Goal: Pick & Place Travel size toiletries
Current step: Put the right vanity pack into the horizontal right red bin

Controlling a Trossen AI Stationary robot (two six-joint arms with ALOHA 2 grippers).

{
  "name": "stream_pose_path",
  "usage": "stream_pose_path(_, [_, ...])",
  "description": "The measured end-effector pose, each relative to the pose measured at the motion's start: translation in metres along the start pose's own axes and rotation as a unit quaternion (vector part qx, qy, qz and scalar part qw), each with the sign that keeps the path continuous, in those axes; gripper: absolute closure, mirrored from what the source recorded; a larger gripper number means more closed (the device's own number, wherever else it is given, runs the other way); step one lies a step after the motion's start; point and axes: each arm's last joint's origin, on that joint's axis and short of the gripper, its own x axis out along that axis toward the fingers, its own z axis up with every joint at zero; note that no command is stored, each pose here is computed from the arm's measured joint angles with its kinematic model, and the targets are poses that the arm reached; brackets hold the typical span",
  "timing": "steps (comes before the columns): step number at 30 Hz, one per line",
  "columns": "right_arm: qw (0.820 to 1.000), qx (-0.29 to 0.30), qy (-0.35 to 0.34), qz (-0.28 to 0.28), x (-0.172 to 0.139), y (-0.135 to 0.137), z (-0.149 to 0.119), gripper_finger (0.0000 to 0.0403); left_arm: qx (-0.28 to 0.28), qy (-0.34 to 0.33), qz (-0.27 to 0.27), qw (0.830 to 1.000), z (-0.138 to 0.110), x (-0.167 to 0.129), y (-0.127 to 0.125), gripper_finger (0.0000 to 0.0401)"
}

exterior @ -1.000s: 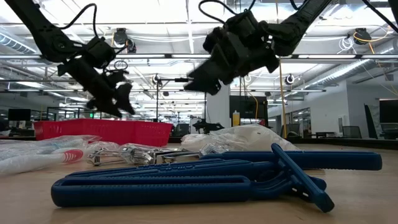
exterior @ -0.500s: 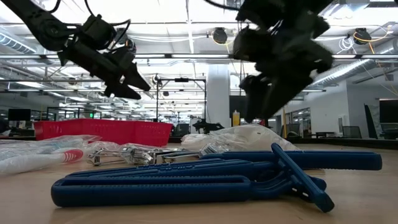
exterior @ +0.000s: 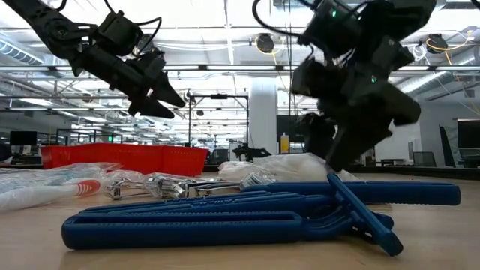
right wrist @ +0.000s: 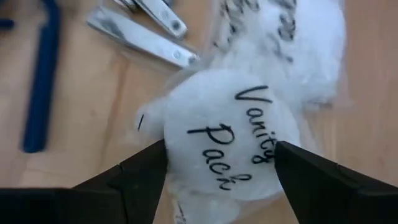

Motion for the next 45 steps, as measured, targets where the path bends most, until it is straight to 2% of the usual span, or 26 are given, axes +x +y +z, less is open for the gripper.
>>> stream_pose_path(4, [1.0, 0.003, 0.012, -0.023, 0.003, -0.001, -0.007, 0.0133, 0.006, 0.004, -0.012, 1.0, -0.001, 0.001, -0.006, 0.0083])
stream_pose_path(7, [1.0, 0.007, 0.013, -0.025, 0.002, 0.0, -0.008, 0.0159, 0.012, 0.007, -0.022, 1.0, -0.003, 0.001, -0.011, 0.009])
stream_pose_path(14, [1.0, 0.011, -0.005, -0.023, -0.014, 0.003, -0.003, 0.0258, 0.023, 0.009, -0.032, 0.999, -0.004, 0.001, -0.016, 0.01])
stream_pose_path(20, [0.998, -0.003, -0.061, -0.026, -0.043, 0.003, 0.008, 0.0344, 0.031, -0.004, -0.042, 0.999, -0.002, 0.001, -0.021, 0.0091])
stream_pose_path(22, [0.995, -0.02, -0.091, -0.046, -0.056, -0.001, 0.014, 0.0367, 0.043, -0.019, -0.051, 0.998, 0.0, 0.002, -0.024, 0.0089])
stream_pose_path(24, [0.989, -0.032, -0.112, -0.093, -0.068, -0.006, 0.017, 0.0383, 0.05, -0.04, -0.067, 0.996, 0.002, 0.004, -0.03, 0.009])
stream_pose_path(27, [0.973, -0.037, -0.14, -0.18, -0.081, -0.017, 0.023, 0.0388, 0.058, -0.072, -0.099, 0.991, 0.004, 0.01, -0.042, 0.0094])
stream_pose_path(30, [0.956, -0.04, -0.174, -0.232, -0.087, -0.028, 0.027, 0.0376, 0.048, -0.087, -0.132, 0.986, 0.0, 0.019, -0.056, 0.0098])
stream_pose_path(34, [0.944, -0.07, -0.196, -0.257, -0.084, -0.038, 0.026, 0.0359, -0.028, -0.103, -0.177, 0.978, -0.005, 0.03, -0.071, 0.0099])
stream_pose_path(38, [0.936, -0.094, -0.198, -0.276, -0.081, -0.046, 0.024, 0.0369, -0.104, -0.114, -0.208, 0.966, -0.001, 0.042, -0.082, 0.0095])
stream_pose_path(45, [0.921, -0.098, -0.212, -0.31, -0.078, -0.059, 0.027, 0.0383, -0.093, -0.102, -0.219, 0.966, 0.008, 0.072, -0.102, 0.0093])
